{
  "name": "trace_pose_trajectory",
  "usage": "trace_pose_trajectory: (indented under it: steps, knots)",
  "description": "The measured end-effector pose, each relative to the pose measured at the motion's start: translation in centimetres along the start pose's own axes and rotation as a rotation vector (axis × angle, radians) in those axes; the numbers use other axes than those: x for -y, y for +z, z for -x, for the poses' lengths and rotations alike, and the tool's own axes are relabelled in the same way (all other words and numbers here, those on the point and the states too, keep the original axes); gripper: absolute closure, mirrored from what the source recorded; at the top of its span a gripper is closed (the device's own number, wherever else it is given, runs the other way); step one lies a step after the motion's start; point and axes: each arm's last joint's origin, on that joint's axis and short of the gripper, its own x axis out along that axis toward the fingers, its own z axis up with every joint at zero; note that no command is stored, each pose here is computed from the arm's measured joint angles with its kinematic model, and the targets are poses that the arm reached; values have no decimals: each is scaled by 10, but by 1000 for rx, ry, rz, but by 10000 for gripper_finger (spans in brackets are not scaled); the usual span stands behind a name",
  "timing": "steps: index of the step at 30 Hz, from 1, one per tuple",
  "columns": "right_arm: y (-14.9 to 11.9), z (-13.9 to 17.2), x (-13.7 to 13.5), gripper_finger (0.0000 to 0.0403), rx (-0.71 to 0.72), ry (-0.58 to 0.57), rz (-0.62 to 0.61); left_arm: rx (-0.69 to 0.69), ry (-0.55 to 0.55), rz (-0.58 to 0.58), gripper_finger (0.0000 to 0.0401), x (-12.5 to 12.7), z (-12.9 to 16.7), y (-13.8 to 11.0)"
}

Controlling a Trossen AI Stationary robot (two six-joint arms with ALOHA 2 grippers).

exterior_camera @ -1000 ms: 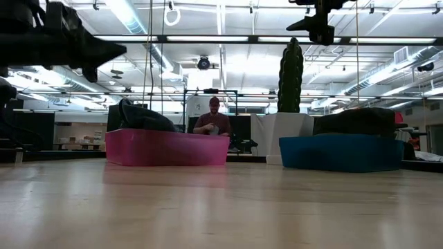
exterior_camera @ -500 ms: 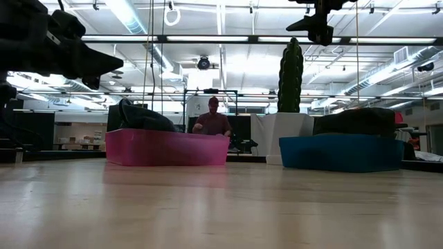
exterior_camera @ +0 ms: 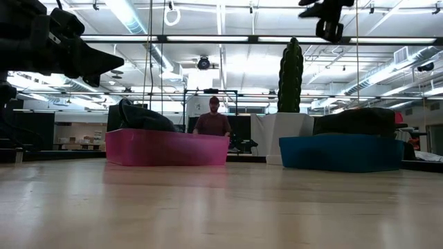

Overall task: Pick & Place hat
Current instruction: Return to Home Position

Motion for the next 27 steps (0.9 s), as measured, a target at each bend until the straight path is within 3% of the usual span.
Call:
trace_pose_trajectory:
  steps: [2,4,11,16,22,27]
  knots:
    - [-7,5,-5,363,24,1,34,0,0,0,398,0,0,0]
    - [-16,9,-9,387,69,3,32,6,-1,1,398,0,0,1]
    - [-52,12,-20,398,282,139,-45,10,-1,1,398,0,0,1]
    - [-71,44,-21,400,358,115,-32,12,-2,1,398,0,0,1]
    - [-81,76,-17,401,464,62,104,12,-2,1,398,0,0,1]
    - [-85,80,-8,402,571,-80,261,12,-3,1,398,0,0,1]
